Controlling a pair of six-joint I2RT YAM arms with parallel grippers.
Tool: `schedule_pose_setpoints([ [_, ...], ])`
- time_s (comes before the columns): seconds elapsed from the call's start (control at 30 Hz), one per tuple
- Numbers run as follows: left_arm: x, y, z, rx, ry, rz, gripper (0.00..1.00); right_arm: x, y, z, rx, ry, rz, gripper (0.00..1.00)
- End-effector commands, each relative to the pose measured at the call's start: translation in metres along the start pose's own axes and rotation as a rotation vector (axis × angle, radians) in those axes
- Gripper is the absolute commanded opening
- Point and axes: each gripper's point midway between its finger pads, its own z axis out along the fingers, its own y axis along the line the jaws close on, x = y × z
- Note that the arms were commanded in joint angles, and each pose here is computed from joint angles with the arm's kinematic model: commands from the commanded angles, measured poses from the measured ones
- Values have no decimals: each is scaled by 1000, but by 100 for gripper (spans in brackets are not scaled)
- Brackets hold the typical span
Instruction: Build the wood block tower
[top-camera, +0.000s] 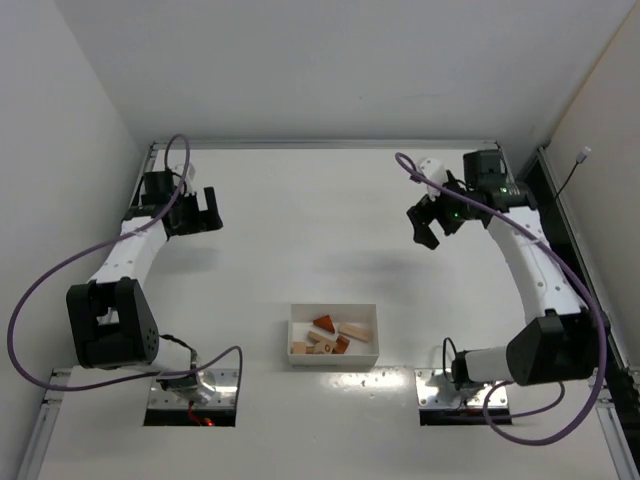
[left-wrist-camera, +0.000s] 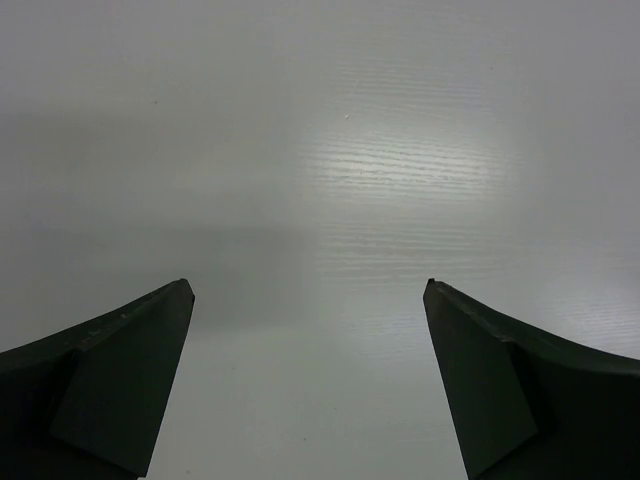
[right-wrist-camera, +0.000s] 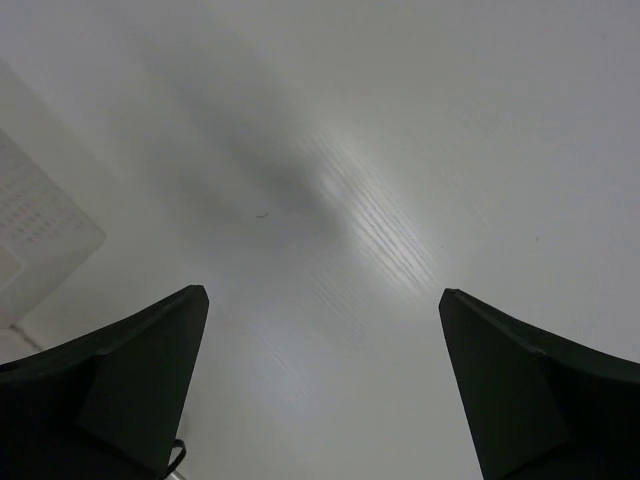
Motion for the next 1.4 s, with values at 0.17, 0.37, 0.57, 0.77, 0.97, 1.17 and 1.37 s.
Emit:
schedule_pose_setpoints([
  [0.17,-14,0,-14,-10,-39,44,100,-43,92,4,-469,61,-314,89],
  [0.37,-17,-4,-13,12,-40,54,100,-55,175,34,-666,125,-516,80],
  [0.57,-15,-1,-11,1,-14,60,100,-28,221,72,-678,171,-509,73],
  [0.77,-4,6,-1,-21,43,68,100,-4,243,98,-628,170,-509,73],
  [0.97,1,12,3,-43,74,83,100,-10,254,118,-573,127,-495,70],
  [1.17,1,16,7,-62,83,82,100,1,269,130,-580,144,-508,55],
  [1.37,5,21,11,-82,101,90,100,22,270,136,-587,173,-503,46],
])
